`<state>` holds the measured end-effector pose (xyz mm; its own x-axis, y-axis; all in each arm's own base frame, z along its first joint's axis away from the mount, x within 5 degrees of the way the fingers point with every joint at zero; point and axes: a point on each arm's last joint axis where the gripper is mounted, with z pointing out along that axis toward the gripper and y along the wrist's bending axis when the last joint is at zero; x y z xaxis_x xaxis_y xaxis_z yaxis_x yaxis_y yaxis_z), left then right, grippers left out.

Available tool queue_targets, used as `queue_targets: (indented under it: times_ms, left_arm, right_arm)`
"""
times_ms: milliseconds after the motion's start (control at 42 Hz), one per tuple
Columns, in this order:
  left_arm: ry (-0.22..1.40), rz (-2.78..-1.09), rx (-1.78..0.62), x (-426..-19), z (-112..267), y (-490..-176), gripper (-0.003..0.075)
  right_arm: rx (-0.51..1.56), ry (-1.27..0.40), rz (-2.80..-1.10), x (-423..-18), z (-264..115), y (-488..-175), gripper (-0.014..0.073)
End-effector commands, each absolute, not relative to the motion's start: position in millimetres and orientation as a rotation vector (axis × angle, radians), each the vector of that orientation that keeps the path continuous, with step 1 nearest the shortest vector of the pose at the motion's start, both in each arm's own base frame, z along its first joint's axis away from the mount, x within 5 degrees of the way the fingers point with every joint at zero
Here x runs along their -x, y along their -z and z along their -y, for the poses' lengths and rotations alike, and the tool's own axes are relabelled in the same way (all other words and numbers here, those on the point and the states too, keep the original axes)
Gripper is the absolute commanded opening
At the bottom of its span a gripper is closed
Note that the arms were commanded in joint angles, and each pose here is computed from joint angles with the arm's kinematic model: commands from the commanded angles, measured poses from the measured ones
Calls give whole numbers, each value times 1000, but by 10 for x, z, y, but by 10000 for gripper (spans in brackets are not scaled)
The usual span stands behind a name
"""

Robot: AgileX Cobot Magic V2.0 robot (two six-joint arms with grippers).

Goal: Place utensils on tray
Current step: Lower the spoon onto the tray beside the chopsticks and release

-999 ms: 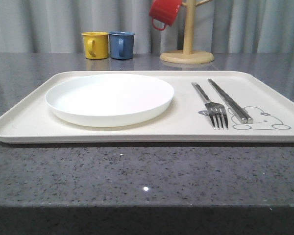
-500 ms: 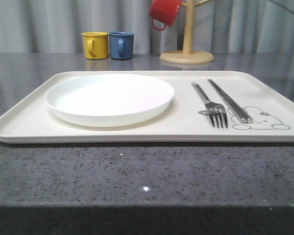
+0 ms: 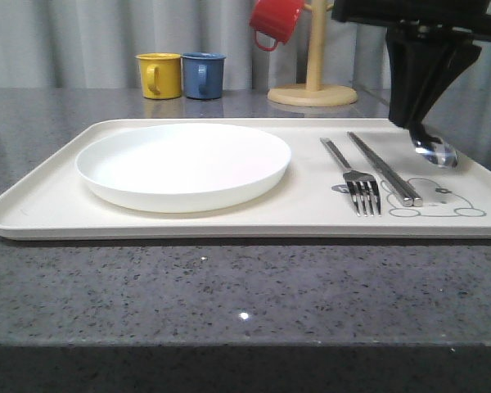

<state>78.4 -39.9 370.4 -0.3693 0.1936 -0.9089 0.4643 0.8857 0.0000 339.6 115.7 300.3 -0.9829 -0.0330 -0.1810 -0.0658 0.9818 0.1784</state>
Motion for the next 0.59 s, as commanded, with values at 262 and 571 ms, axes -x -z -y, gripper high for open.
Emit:
queue_targets:
  times_ms: [262, 571]
  left_arm:
    - [327, -1867, -454, -797, 408, -3843, 295]
    - [327, -1867, -454, -797, 408, -3843, 295]
  right_arm:
    - [-22, -111, -2994, -3386, -1047, -3045, 63]
    - [-43, -84, -3036, -3440, -1050, -2919, 63]
